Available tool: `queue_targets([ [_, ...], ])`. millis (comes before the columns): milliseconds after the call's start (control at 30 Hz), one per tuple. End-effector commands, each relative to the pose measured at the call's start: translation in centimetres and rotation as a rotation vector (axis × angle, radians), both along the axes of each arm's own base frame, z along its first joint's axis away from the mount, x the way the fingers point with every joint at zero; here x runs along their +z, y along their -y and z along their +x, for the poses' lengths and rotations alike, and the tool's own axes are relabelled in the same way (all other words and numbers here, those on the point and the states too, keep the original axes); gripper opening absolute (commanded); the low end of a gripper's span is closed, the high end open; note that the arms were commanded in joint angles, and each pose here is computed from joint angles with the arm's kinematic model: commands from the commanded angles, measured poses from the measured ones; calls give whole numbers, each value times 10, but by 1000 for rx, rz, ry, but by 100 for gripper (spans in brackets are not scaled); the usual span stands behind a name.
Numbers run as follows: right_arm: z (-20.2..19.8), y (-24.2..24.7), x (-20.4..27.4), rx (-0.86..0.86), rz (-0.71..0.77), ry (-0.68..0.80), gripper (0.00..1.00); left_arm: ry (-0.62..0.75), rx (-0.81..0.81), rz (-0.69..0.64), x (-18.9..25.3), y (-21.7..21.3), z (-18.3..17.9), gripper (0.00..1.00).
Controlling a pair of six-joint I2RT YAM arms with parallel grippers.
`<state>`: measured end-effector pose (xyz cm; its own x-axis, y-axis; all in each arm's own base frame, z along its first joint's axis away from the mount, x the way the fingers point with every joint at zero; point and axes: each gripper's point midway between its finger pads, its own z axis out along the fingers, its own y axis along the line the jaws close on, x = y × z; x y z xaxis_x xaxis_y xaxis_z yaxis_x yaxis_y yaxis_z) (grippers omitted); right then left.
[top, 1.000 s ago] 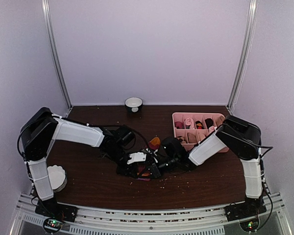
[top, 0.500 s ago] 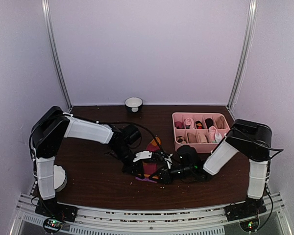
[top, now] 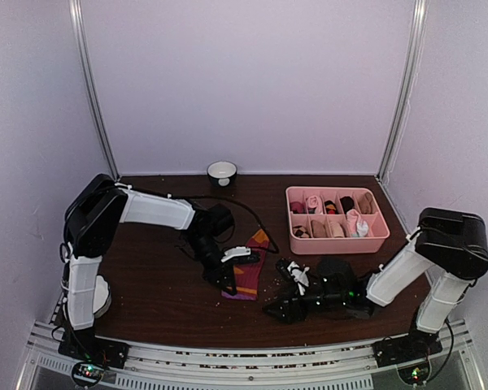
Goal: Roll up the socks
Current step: Roll the sock at the center of the board.
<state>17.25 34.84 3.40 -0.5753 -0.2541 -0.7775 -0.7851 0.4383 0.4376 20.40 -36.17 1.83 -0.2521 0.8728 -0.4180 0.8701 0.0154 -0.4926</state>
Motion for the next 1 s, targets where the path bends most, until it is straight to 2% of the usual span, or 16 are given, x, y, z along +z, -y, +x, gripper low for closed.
queue_targets([
  [0, 25, 47, -13, -222, -217, 162, 100, -76, 49, 122, -16, -14, 2, 0],
  [67, 38, 62, -2, -324, -239, 211, 100, -110, 49, 130, -14, -14, -1, 0],
  [133, 56, 80, 6, -511, -221, 181, 100, -141, 48, 149, -16, -16, -3, 0],
  [200, 60, 89, 12, -569, -159, 140, 100, -161, 41, 164, -17, -17, -6, 0],
  [300, 56, 74, 32, -479, -59, 175, 100, -204, 46, 175, -19, -20, -8, 0],
  [367, 46, 56, 26, -360, -133, 227, 100, -257, 56, 175, -19, -20, -11, 0],
  [433, 29, 41, 17, -244, -253, 339, 96, -319, 59, 185, -21, -20, -16, 0],
  [533, -1, 19, 23, -64, -244, 516, 87, -374, 66, 180, -19, -19, -18, 0],
  [600, -20, 7, 32, 48, -180, 623, 81, -369, 65, 191, -21, -20, -18, 0],
  [700, -29, -13, 26, 176, -192, 688, 73, -349, 70, 221, -28, -23, -15, 0],
  [800, -25, -40, 23, 264, -236, 756, 64, -330, 75, 260, -37, -27, -12, 0],
  [967, -16, -69, 14, 351, -280, 814, 57, -301, 86, 300, -48, -31, -8, 0],
])
